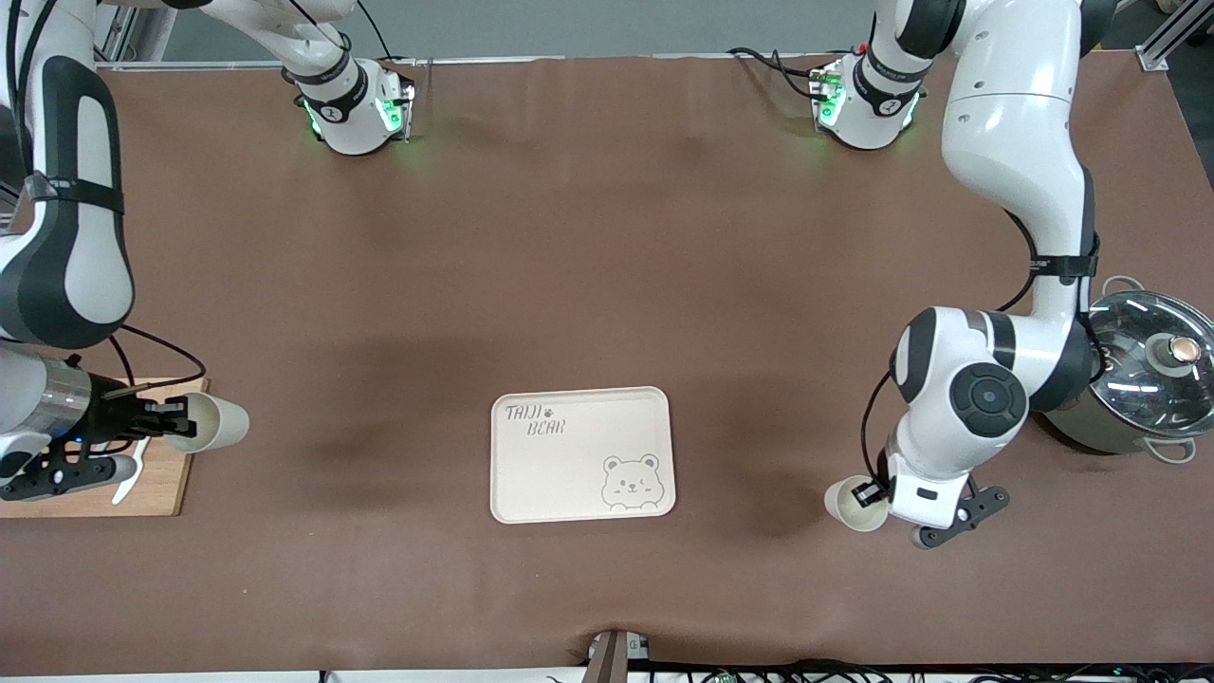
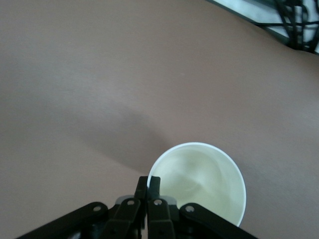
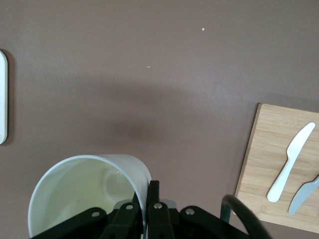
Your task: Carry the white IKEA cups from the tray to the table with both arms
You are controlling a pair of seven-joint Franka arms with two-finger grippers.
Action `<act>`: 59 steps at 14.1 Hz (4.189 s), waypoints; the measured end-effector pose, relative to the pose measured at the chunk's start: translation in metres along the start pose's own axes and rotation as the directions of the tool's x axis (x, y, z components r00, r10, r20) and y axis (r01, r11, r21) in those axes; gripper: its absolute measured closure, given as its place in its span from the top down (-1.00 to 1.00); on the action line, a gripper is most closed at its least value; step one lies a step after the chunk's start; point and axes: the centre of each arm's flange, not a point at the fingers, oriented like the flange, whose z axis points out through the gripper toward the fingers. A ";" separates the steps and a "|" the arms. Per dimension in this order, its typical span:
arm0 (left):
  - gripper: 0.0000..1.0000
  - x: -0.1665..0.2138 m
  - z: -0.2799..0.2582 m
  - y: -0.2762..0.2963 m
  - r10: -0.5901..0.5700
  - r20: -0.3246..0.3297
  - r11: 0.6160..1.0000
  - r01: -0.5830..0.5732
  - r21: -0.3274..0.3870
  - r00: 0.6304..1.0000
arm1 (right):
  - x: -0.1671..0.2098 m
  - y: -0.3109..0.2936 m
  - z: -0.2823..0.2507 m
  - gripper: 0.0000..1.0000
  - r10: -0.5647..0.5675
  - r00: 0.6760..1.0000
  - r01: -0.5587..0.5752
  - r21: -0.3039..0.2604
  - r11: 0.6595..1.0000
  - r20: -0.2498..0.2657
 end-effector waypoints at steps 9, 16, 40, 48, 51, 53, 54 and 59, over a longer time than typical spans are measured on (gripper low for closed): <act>-0.95 0.022 0.048 -0.049 -0.009 -0.014 0.997 0.010 0.073 1.000 | 0.019 0.012 0.075 -0.92 0.006 0.999 -0.007 -0.020 1.000 -0.033; -0.66 0.032 0.060 -0.061 -0.024 -0.041 0.998 0.026 0.059 0.999 | 0.028 0.018 0.133 -0.92 0.008 0.998 -0.010 -0.037 0.999 -0.061; 1.00 0.039 -0.196 -0.113 0.311 0.066 0.951 -0.310 -0.023 0.948 | 0.038 0.008 0.206 0.40 -0.012 0.992 0.005 -0.059 0.998 -0.122; 1.00 -0.001 -0.284 -0.124 0.352 0.129 0.936 -0.349 -0.045 0.927 | 0.038 -0.005 0.115 1.00 -0.025 0.999 0.025 -0.009 1.000 -0.022; 1.00 -0.009 -0.306 -0.127 0.359 0.112 0.933 -0.355 -0.055 0.927 | 0.023 -0.011 0.062 1.00 -0.027 1.000 0.027 0.006 1.000 0.013; 1.00 -0.011 -0.308 -0.128 0.360 0.120 0.933 -0.356 -0.054 0.925 | 0.011 -0.015 0.032 1.00 -0.026 0.999 0.026 0.017 1.000 0.037; 1.00 -0.011 -0.308 -0.128 0.359 0.121 0.933 -0.355 -0.054 0.925 | 0.005 -0.017 0.018 1.00 -0.022 0.999 0.021 0.021 1.000 0.047; 1.00 -0.011 -0.316 -0.130 0.358 0.116 0.934 -0.354 -0.055 0.927 | -0.028 -0.032 -0.057 1.00 0.004 0.997 -0.006 0.022 1.000 0.074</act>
